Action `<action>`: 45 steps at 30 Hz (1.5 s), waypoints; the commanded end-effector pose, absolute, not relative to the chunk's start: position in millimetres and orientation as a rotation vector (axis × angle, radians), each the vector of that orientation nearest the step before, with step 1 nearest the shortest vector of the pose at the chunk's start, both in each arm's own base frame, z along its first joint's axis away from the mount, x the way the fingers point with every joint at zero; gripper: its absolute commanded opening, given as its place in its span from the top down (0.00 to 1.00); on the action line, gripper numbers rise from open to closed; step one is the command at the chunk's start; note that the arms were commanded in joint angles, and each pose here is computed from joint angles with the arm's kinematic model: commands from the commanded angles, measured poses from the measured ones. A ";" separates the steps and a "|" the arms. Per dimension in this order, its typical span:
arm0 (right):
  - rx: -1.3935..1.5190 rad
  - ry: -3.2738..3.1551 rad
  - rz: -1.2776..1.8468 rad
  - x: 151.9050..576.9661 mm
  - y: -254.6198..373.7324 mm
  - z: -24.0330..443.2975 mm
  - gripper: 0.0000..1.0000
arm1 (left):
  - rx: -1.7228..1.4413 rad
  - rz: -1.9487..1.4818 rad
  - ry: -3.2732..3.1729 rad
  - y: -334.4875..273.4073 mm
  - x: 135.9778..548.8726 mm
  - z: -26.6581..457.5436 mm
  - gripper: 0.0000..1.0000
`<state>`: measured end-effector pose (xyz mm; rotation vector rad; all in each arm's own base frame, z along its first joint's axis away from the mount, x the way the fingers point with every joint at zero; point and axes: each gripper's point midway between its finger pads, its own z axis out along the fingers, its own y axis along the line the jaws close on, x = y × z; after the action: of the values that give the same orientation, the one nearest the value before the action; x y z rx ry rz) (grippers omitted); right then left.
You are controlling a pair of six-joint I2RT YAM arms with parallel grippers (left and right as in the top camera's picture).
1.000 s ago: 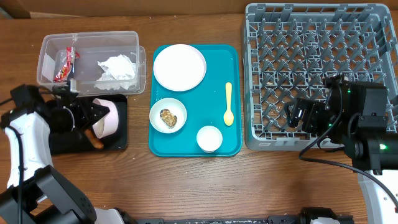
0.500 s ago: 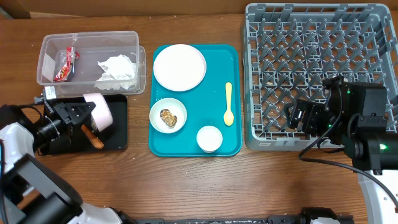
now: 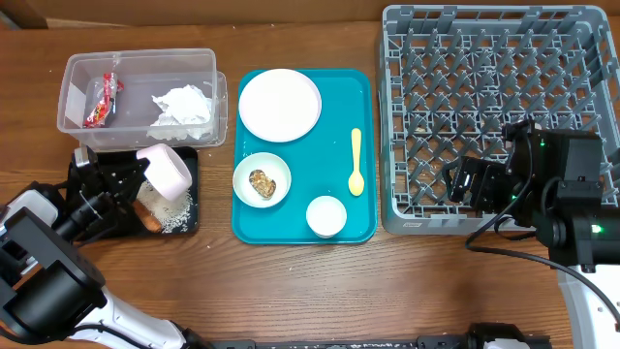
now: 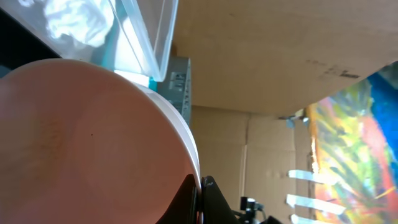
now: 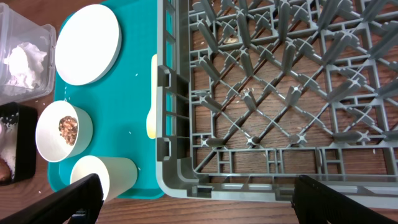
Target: Sort waste into correct bins and load items into the dishwasher
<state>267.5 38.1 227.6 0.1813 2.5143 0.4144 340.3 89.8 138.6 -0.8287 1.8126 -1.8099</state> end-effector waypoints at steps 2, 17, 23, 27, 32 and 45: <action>0.169 2.506 0.416 267.7 39.4 229.2 0.00 | -0.934 -1.911 1.733 90.7 339.3 146.6 0.96; 0.168 2.506 0.415 267.7 39.3 229.2 0.00 | -0.976 -1.935 1.726 89.8 338.2 151.0 0.96; 0.169 2.507 0.415 267.6 39.3 229.0 0.00 | -0.555 -1.718 1.805 67.5 336.6 229.7 0.96; 0.168 2.504 0.414 268.2 39.2 229.4 0.00 | -0.269 -1.590 1.879 37.3 335.4 283.3 0.96; 0.165 2.491 0.414 270.7 39.2 231.3 0.00 | 0.158 -1.423 1.968 -23.3 342.9 324.2 0.96; 0.173 2.512 0.405 266.8 38.0 227.9 0.00 | 0.642 -0.352 2.411 -201.5 402.1 222.3 0.96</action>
<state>267.3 38.1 227.5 0.1816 2.5151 0.4140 383.7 -200.0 259.6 0.6508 2.3109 -0.8351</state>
